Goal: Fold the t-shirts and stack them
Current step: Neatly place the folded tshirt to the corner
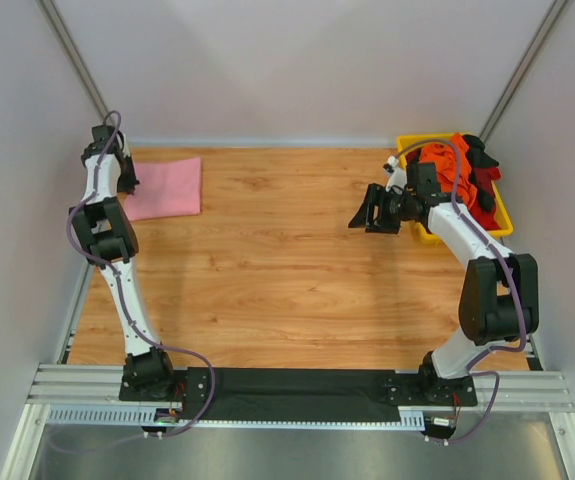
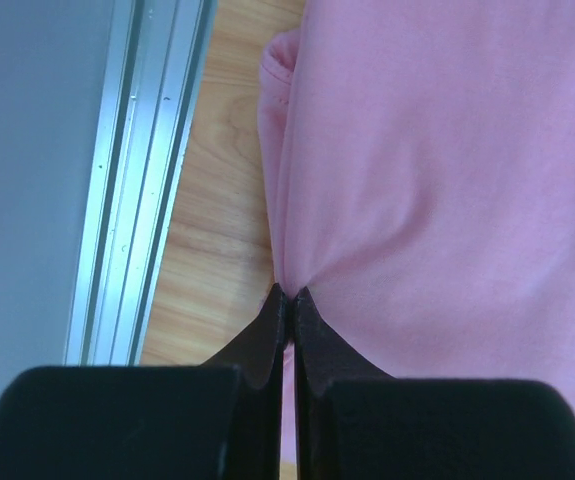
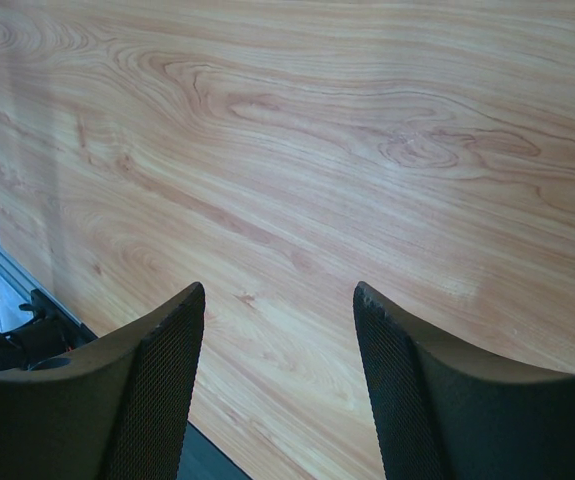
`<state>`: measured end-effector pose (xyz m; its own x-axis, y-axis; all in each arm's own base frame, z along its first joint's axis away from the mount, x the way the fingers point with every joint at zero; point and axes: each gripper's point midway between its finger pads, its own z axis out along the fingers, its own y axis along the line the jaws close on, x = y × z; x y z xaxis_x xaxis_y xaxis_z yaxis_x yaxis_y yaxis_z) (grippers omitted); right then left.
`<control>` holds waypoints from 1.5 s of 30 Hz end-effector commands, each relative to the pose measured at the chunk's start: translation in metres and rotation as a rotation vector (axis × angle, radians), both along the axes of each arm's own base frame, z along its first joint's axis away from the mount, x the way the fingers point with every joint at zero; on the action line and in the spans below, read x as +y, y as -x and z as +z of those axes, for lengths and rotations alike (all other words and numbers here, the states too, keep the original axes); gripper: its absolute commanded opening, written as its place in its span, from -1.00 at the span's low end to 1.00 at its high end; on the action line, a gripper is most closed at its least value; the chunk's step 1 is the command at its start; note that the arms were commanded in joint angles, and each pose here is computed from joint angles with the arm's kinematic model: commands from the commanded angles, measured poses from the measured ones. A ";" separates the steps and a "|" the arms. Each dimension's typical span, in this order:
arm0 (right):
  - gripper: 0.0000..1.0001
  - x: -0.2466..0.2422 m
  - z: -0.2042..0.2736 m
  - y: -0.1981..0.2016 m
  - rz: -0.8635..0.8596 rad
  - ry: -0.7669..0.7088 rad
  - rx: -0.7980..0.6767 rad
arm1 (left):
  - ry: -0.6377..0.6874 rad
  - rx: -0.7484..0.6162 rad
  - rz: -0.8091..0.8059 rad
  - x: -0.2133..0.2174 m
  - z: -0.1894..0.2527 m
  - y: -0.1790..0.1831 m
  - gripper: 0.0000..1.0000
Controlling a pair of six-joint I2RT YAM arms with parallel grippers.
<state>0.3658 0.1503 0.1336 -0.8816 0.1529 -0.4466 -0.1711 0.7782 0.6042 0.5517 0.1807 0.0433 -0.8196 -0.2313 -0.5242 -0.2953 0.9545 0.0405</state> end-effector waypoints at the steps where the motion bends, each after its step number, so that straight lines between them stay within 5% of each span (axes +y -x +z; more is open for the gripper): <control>1: 0.25 0.005 0.017 -0.008 0.004 -0.030 -0.057 | -0.073 -0.099 0.008 0.019 0.033 -0.018 -1.00; 4: 0.25 0.004 0.019 -0.007 0.002 -0.027 -0.063 | -0.046 -0.140 -0.006 0.015 0.039 -0.027 -1.00; 7: 0.25 0.004 0.020 -0.006 0.001 -0.023 -0.060 | -0.029 -0.158 0.005 0.013 0.039 -0.031 -0.77; 8: 0.25 0.004 0.021 -0.006 0.001 -0.023 -0.062 | -0.033 -0.147 0.024 0.015 0.039 -0.028 -0.45; 11: 0.25 0.001 0.020 -0.004 -0.003 -0.005 -0.052 | -0.041 -0.140 0.098 0.018 0.053 -0.017 0.10; 16: 0.33 0.005 0.033 0.002 -0.003 -0.010 -0.072 | -0.021 -0.184 0.215 0.012 0.113 0.012 0.32; 18: 0.65 0.013 0.040 0.011 0.018 -0.013 -0.078 | 0.056 -0.229 0.187 -0.010 0.135 0.026 0.69; 20: 1.00 0.016 0.047 0.018 0.017 0.002 -0.085 | 0.149 -0.264 0.170 -0.033 0.147 0.035 0.84; 26: 1.00 0.005 0.081 0.039 -0.075 0.045 -0.141 | 0.354 -0.204 -0.024 -0.133 0.154 0.095 0.99; 29: 1.00 -0.002 0.100 0.056 -0.131 0.034 -0.173 | 0.436 -0.224 -0.248 -0.220 0.176 0.130 0.99; 35: 1.00 -0.029 0.119 0.092 -0.257 0.083 -0.225 | 0.545 -0.339 -0.569 -0.324 0.218 0.214 0.99; 45: 1.00 -0.041 0.149 0.137 -0.277 0.056 -0.340 | 0.618 -0.474 -0.864 -0.386 0.268 0.319 0.99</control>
